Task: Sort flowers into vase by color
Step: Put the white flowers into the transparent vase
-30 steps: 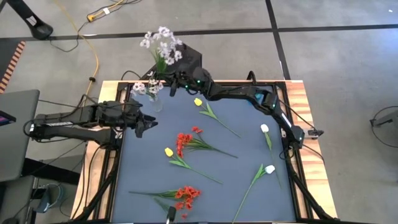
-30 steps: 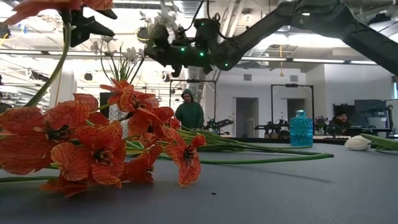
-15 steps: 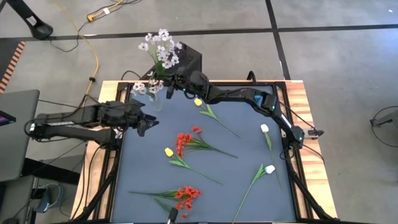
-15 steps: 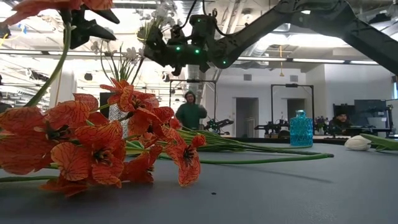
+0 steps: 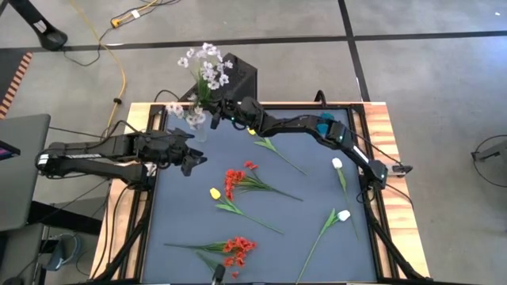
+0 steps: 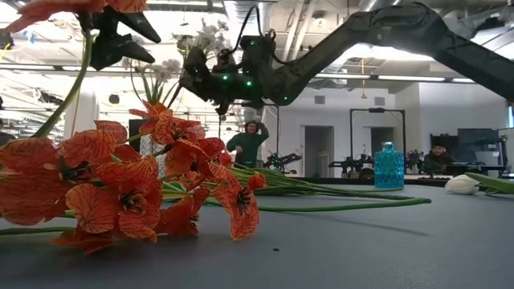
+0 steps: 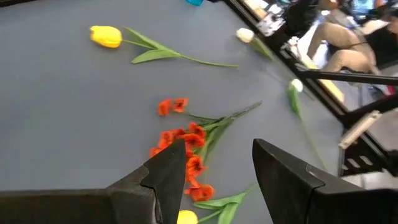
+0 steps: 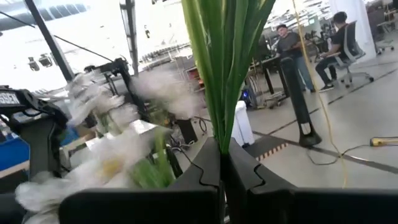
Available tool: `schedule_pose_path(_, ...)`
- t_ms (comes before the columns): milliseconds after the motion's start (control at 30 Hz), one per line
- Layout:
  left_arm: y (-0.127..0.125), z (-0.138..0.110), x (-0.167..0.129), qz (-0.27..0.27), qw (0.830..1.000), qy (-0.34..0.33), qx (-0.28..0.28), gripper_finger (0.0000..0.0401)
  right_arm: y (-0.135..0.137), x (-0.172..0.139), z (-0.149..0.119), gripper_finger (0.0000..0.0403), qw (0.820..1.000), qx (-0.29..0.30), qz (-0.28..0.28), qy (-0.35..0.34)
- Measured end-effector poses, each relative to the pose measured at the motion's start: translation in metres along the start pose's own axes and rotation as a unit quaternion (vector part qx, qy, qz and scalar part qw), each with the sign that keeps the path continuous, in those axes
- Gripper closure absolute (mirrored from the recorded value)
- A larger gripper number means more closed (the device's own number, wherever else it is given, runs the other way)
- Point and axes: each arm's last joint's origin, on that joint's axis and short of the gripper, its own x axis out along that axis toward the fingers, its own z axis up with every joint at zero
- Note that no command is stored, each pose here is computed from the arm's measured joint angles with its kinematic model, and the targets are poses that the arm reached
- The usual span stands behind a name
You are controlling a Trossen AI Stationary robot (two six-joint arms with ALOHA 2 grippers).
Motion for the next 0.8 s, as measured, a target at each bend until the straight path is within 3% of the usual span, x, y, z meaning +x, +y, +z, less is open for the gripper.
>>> schedule_pose_path(400, -0.001, -0.001, 0.000, -0.016, 1.000, 0.013, -0.001, 0.0227, 0.014, 0.000, -0.009, 0.0377, 0.996, -0.070, 0.034, 0.034)
schedule_pose_path(800, -0.001, -0.001, 0.000, -0.016, 1.000, 0.013, 0.000, 0.0227, 0.016, -0.001, -0.021, 0.0377, 0.992, -0.099, -0.006, 0.078)
